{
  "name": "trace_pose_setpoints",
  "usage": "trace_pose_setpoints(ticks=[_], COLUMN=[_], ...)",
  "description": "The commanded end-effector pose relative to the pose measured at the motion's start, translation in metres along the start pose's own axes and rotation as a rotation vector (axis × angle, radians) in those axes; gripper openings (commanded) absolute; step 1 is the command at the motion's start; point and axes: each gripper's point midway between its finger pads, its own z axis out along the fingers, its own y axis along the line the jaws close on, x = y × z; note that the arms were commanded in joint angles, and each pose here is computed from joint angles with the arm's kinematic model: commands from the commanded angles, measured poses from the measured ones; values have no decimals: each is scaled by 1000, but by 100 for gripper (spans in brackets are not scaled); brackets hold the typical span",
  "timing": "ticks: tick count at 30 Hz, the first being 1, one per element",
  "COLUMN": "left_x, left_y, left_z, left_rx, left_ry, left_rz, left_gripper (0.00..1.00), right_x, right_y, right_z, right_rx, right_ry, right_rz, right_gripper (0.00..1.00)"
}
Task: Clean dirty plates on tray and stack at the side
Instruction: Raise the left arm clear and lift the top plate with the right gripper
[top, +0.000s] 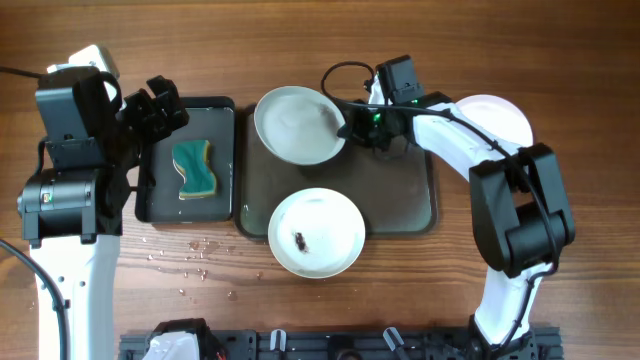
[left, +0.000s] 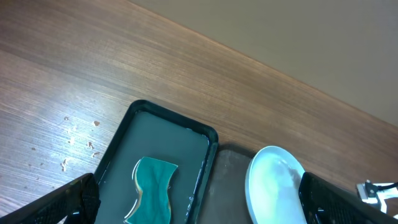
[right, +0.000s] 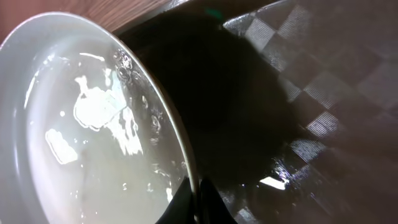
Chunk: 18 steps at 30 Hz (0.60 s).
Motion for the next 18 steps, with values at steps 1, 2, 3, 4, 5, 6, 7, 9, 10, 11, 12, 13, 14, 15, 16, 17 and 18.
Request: trace_pose_setpoints(ticks=[1,2,3,4,5,6,7,9,10,11,12,13,14,15,16,17,18], left_x=[-3,-3,-3,-3,-3,-3,-3,-3,-3,-3,-3,-3,-3,-3,-3,-3,-3], left_y=[2,2,2,2,2,2,2,2,2,2,2,2,2,2,2,2,2], left_z=[-3,-3,-3,-3,-3,-3,-3,-3,-3,-3,-3,-3,-3,-3,-3,-3,-3], left_rx=[-9,-9,-9,-9,-9,-9,-9,-9,-9,-9,-9,-9,-9,-9,-9,-9,-9], left_ry=[-14,-14,-14,-14,-14,-14,-14,-14,-14,-14,-14,-14,-14,-14,-14,-14,-14], left_rz=[-12,-12,-12,-12,-12,-12,-12,-12,-12,-12,-12,-12,-12,-12,-12,-12,-12], left_gripper=[100,100,100,100,100,100,100,100,100,100,100,100,100,100,100,100,100], right_x=[-22,-23,-24,-25,-25,-25,-26,-25,-25,-25,-25,-24,-23,-22,-21,-20,-18], right_y=[28,32,35,38,41,44,47,53,56,59,61,65,70,75,80,85,91], right_z=[-24,-25,-27,-27,-27,-28,-28,-27,-26,-26,-25,-25,-24,-23,-22,-22,-20], right_rx=[62,76,90,112,125,142,156,189,207,230,238,247,251,255,253,253,247], right_ry=[-159,-179,-198,-221,-234,-250,-264,-302,-323,-357,-373,-391,-409,-428,-444,-461,-472], right_rz=[-72,-95,-117,-132,-141,-152,-167,-198,-210,-227,-236,-248,-261,-278,-297,-309,-320], right_gripper=[4,5,4,4,4,4,4,4,4,4,4,4,4,4,4,4,4])
